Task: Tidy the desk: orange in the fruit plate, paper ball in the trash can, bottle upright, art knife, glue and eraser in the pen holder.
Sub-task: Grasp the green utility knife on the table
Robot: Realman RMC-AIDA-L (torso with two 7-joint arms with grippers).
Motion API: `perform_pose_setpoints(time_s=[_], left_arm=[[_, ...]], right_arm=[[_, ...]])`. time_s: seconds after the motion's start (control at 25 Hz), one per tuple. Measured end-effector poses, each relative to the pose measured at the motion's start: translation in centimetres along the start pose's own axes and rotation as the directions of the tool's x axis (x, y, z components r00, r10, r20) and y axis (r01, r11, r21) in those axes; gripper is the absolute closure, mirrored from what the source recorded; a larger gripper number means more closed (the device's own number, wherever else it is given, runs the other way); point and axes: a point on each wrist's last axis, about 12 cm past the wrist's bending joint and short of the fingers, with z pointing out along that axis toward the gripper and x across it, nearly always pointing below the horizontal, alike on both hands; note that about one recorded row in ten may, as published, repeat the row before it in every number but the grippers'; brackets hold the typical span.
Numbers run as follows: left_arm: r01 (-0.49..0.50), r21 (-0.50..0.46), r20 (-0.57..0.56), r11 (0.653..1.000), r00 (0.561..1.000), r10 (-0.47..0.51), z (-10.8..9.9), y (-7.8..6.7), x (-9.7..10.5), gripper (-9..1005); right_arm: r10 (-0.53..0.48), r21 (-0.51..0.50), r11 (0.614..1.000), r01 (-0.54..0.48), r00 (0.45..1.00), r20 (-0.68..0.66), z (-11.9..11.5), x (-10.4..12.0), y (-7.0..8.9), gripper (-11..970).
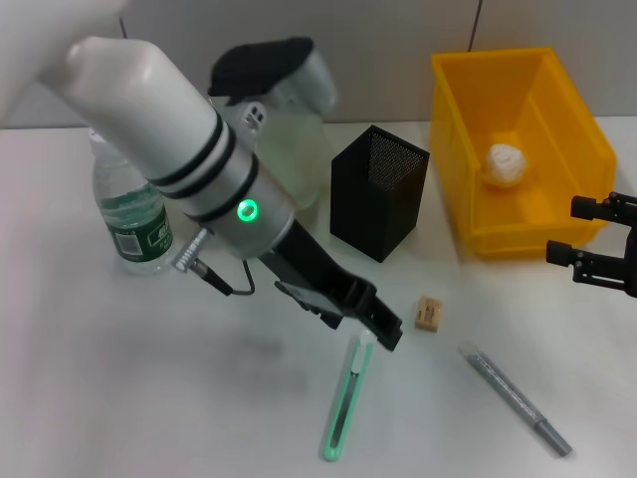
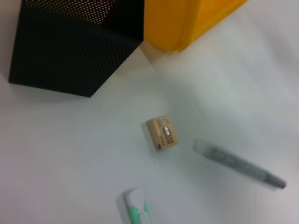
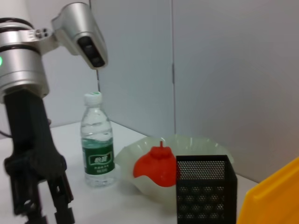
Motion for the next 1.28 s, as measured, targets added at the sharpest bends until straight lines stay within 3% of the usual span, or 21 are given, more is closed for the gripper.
perform_pose_setpoints(time_s=[0.12, 0.24, 0.32, 0.36, 0.52, 0.68, 0.76, 0.88, 1.28], left_arm=[[-0.057, -0.026, -0.016, 0.998, 0.998, 0.057, 0.6, -0.3, 0.0, 198], [-0.175, -0.068, -0.044, 0.982, 0.984, 0.173, 1.4, -0.8, -0.2, 198], [-0.175, -0.068, -0.044, 0.982, 0.984, 0.173, 1.4, -0.8, -0.2, 198], [-0.277, -0.104, -0.086, 0.955, 0.959, 0.268, 1.8, -1.3, -0.4, 198], [-0.356, -0.120, -0.119, 0.927, 0.932, 0.343, 2.1, -1.8, -0.5, 198], [-0.356, -0.120, -0.119, 0.927, 0.932, 0.343, 2.1, -1.8, -0.5, 198], [-0.434, -0.140, -0.152, 0.890, 0.897, 0.414, 2.4, -2.3, -0.8, 198], [-0.453, -0.137, -0.151, 0.881, 0.889, 0.433, 2.5, -2.3, -0.8, 198], [-0.459, -0.104, -0.142, 0.882, 0.885, 0.444, 3.8, -1.0, 0.0, 198]], right_arm=[[0.008, 0.011, 1.000, -0.008, 1.000, -0.003, 0.2, 0.1, -0.1, 217], [0.026, 0.031, 0.999, -0.025, 1.000, -0.009, 0.3, 0.2, -0.3, 217], [0.030, 0.037, 0.999, -0.029, 0.999, -0.012, 0.3, 0.2, -0.4, 217], [0.037, 0.052, 0.998, -0.036, 0.999, -0.017, 0.3, 0.3, -0.5, 216], [0.048, 0.063, 0.997, -0.047, 0.999, -0.020, 0.4, 0.3, -0.7, 216], [0.059, 0.081, 0.995, -0.057, 0.998, -0.021, 0.7, 0.3, -0.9, 216], [0.063, 0.097, 0.993, -0.060, 0.998, -0.024, 1.1, 0.3, -1.0, 216], [0.065, 0.103, 0.993, -0.063, 0.998, -0.024, 1.3, 0.3, -1.0, 217], [0.071, 0.116, 0.991, -0.069, 0.997, -0.013, 1.7, 0.2, -1.1, 217]])
